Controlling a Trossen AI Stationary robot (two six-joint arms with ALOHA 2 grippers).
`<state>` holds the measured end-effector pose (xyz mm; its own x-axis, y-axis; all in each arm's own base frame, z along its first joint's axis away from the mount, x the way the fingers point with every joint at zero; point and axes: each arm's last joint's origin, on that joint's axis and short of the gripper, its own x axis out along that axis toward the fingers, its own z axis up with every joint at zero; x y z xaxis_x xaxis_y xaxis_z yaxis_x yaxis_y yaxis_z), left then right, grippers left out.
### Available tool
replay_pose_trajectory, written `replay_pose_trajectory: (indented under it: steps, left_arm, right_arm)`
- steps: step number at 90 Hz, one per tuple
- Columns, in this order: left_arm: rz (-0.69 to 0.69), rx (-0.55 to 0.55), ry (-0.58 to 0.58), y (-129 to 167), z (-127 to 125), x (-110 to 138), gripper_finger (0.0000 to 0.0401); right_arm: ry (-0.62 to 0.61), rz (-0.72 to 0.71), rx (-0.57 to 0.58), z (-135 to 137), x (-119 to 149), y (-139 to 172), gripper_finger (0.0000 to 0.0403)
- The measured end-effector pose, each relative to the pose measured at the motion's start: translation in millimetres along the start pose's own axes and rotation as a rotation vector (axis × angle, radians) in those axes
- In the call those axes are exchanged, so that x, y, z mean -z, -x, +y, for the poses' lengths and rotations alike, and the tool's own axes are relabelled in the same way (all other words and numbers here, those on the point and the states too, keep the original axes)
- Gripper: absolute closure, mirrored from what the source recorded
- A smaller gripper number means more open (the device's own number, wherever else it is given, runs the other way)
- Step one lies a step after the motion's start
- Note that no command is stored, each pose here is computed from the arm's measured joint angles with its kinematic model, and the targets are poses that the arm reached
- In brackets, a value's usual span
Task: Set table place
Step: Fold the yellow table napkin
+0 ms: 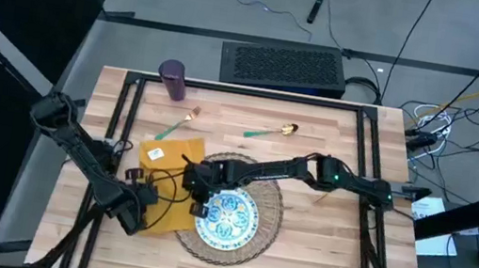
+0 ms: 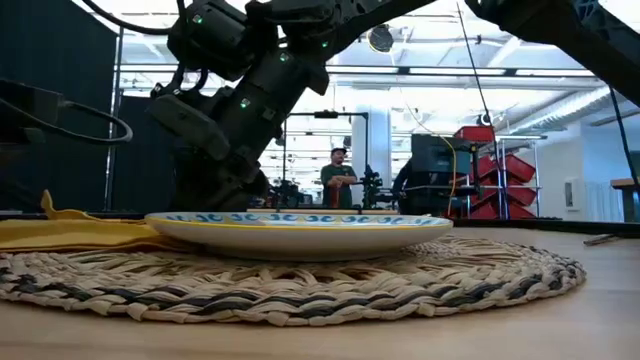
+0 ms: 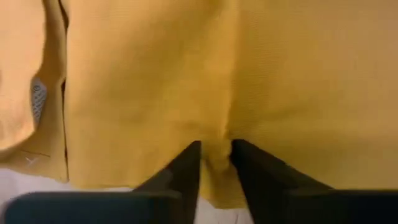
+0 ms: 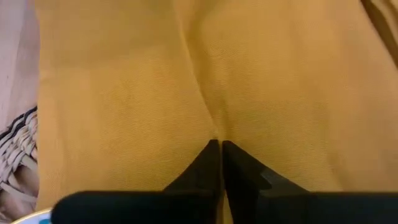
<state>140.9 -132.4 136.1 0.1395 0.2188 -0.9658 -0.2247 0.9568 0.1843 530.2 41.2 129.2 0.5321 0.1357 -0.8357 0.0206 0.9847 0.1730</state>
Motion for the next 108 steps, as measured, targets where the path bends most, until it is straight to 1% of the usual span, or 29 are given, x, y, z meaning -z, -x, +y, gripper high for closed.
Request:
replay_pose_trajectory:
  steps: [5, 17, 31, 48, 65, 84, 100, 108]
  left_arm:
    - [-0.001, -0.001, -0.006, 0.0, 0.0, -0.1, 0.039]
    - [0.005, -0.022, -0.031, 5.7, -0.1, -2.1, 0.04]
    - [0.024, -0.072, -0.046, 15.6, 1.9, -4.3, 0.0401]
    - [-0.007, -0.095, -0.045, 26.2, 2.7, -8.7, 0.0401]
    - [0.007, -0.149, -0.035, 28.9, 7.2, -7.6, 0.0401]
    - [0.01, -0.161, -0.013, 27.8, 10.5, -11.3, 0.0401]
    - [0.003, -0.205, 0.001, 27.3, 15.9, -14.1, 0.0401]
    - [-0.012, -0.235, 0.031, 28.4, 20.8, -15.8, 0.0401]
  right_arm:
    - [-0.001, -0.002, -0.001, -0.8, -0.9, 1.6, 0.0401]
    - [-0.007, -0.001, 0.012, -3.9, -3.6, 10.7, 0.0402]
    - [-0.013, -0.025, 0.021, -9.8, -11.3, 26.0, 0.0403]
    - [-0.023, -0.03, 0.02, -13.3, -13.5, 30.4, 0.0403]
    - [-0.021, -0.044, 0.015, -12.4, -15.8, 33.8, 0.0403]
    - [-0.016, -0.054, 0.016, -13.3, -22.0, 40.2, 0.0403]
    - [0.027, -0.084, 0.077, -15.1, -37.6, 59.1, 0.0403]
    - [0.037, -0.111, 0.094, -21.7, -44.3, 66.5, 0.0403]
